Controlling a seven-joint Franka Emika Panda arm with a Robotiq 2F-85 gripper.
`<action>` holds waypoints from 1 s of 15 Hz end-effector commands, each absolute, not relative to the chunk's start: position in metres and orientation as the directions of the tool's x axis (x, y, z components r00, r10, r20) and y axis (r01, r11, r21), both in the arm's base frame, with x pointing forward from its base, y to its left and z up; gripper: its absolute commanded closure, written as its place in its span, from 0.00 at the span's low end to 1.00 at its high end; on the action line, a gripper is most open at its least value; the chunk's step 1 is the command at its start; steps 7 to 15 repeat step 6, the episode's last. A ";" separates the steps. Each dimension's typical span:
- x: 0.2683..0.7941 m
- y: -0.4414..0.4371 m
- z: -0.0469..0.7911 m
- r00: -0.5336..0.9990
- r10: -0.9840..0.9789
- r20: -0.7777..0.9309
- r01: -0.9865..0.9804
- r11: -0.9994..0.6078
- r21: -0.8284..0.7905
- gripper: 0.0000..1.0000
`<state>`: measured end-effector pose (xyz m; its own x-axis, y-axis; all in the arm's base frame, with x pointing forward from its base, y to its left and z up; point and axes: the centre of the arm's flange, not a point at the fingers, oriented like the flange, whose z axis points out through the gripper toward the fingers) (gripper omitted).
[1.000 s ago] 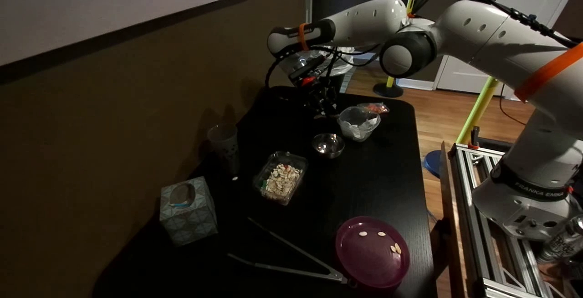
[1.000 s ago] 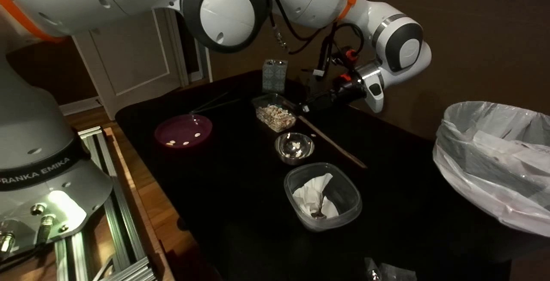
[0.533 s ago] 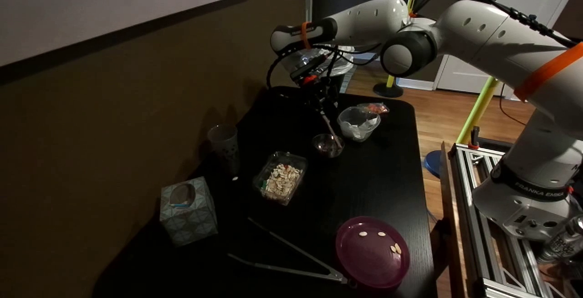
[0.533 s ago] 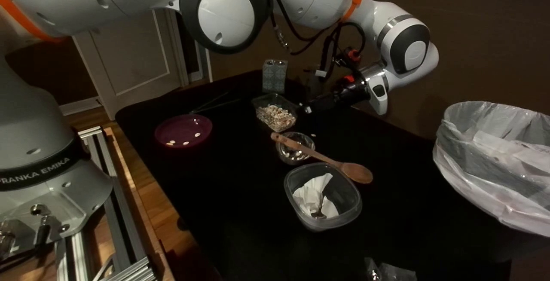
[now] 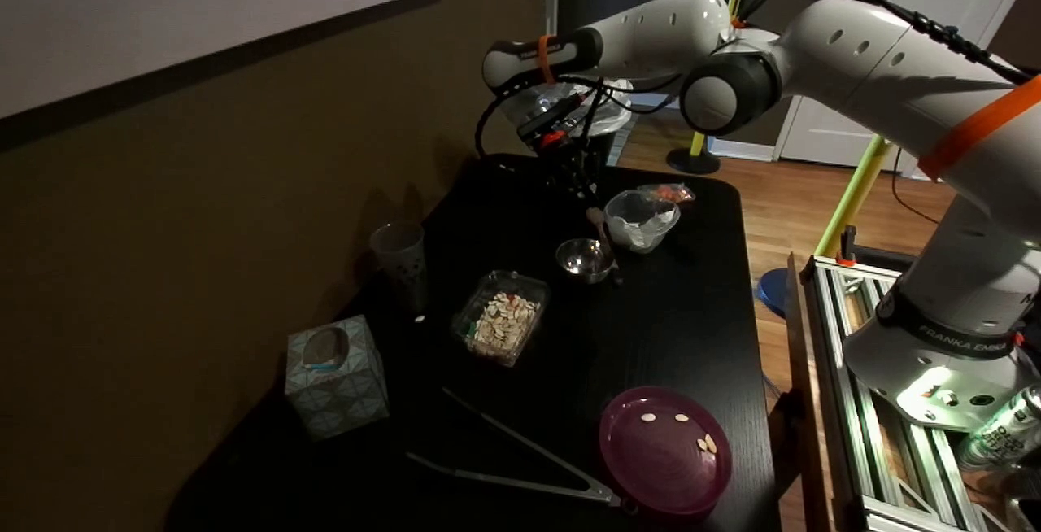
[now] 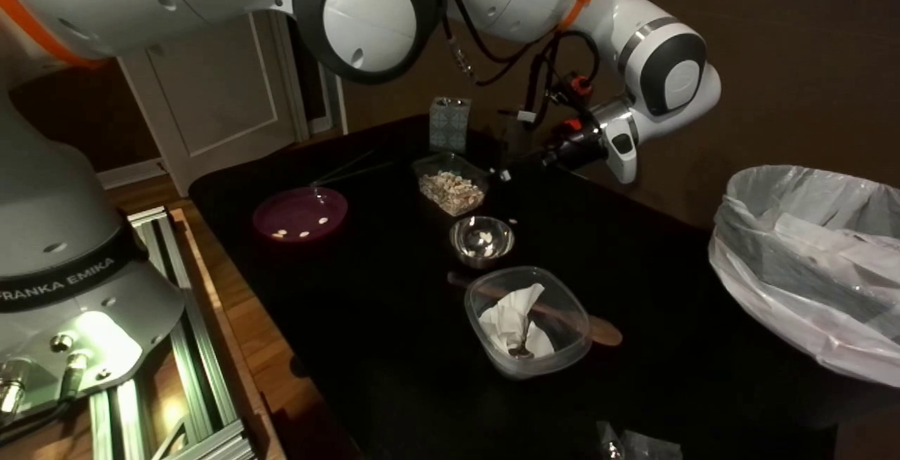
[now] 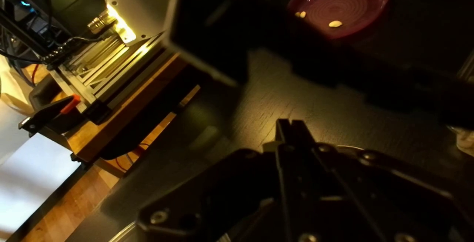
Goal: Put the wooden spoon on the lunchbox on the right
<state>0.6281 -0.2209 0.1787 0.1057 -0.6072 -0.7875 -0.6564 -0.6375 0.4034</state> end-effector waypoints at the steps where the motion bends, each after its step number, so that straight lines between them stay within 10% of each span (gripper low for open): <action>1: 0.625 -0.215 0.183 0.167 -0.565 -0.808 -0.655 -0.676 0.338 0.64; 2: 0.626 -0.212 0.186 0.208 -0.533 -0.820 -0.641 -0.708 0.297 0.57; 3: 0.630 -0.218 0.182 0.148 -0.571 -0.807 -0.650 -0.671 0.356 0.74; 5: 0.632 -0.215 0.184 0.177 -0.548 -0.818 -0.642 -0.694 0.326 0.58; 15: 0.633 -0.214 0.185 0.182 -0.544 -0.819 -0.640 -0.698 0.322 0.57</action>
